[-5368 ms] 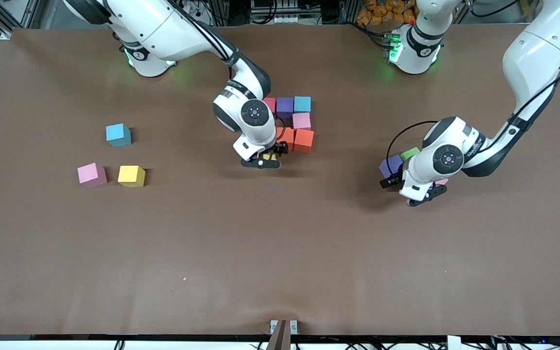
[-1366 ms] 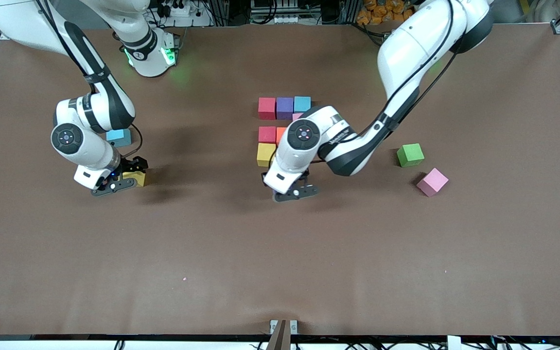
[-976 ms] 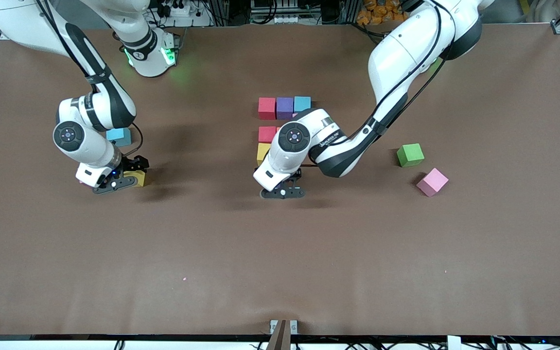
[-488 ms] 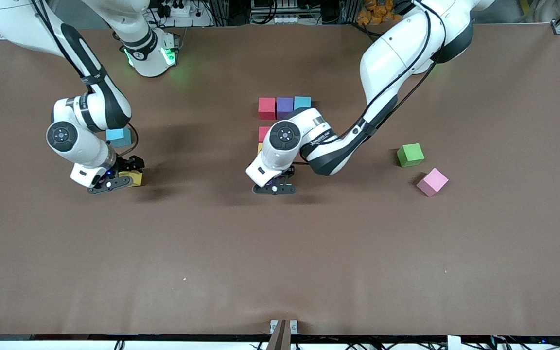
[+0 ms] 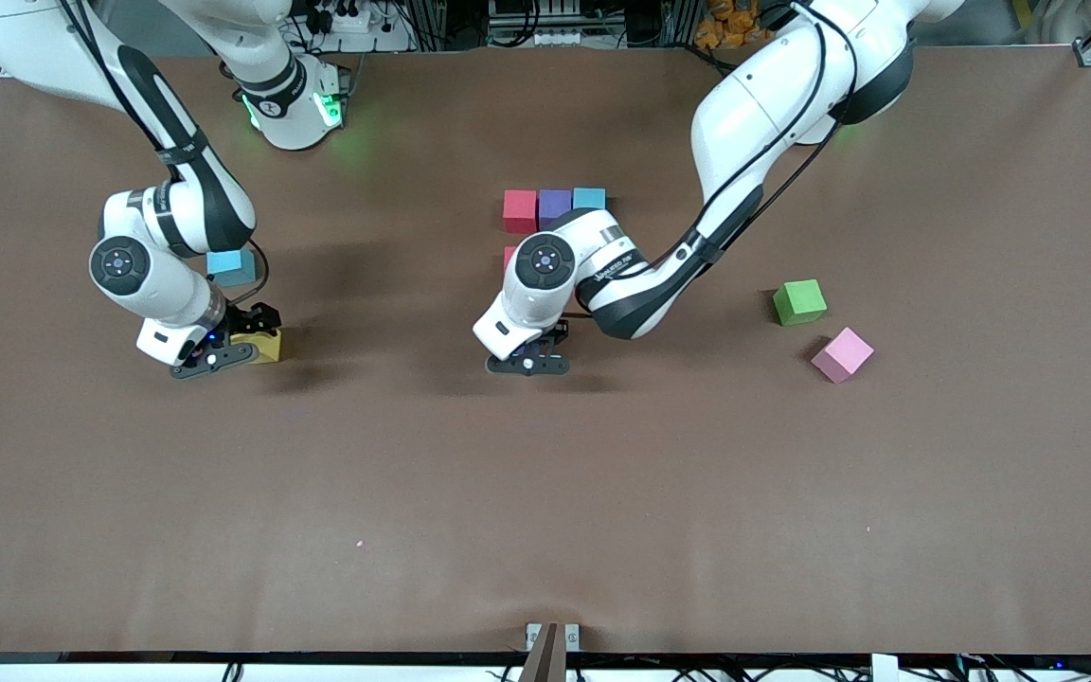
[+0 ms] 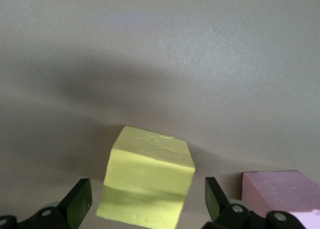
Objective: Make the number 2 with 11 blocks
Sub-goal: 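Grasp another yellow cube with the right gripper while the left gripper lowers blue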
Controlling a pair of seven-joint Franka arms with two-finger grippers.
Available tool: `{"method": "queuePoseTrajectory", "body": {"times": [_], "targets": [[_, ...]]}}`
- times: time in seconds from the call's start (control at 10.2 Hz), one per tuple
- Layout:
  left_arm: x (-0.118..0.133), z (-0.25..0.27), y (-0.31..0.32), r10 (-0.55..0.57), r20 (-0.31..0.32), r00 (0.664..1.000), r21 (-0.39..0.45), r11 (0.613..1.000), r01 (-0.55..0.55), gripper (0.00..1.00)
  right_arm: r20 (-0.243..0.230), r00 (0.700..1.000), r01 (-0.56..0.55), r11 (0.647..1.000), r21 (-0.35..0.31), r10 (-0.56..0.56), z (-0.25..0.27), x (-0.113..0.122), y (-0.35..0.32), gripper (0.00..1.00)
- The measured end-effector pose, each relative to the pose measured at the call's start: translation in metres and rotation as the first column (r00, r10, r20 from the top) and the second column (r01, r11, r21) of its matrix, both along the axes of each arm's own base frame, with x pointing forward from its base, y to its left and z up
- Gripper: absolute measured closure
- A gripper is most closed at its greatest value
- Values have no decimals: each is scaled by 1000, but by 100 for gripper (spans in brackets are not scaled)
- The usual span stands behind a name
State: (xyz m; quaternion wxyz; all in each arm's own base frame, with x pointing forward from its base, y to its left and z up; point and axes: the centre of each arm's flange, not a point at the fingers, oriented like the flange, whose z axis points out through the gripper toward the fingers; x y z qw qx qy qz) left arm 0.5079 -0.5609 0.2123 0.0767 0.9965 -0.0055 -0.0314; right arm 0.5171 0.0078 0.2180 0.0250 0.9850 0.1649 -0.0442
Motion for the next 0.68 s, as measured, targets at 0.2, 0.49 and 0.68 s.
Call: {"method": "queuePoseTrajectory", "body": {"times": [0.2,0.49,0.68], "targets": [[-3,-5,-2,-5,-2,1000,8,1000,5,42,-1,1000,-12,1000,0,12,3,1,6,0],[-5,-7,-2,-24,-6,1000,16,1000,24,42,-7,1000,-18,1000,0,18,3,0,9,0],[-6,-8,-2,-36,-10,999,22,999,36,42,-7,1000,-23,1000,1,23,3,0,7,0]]}}
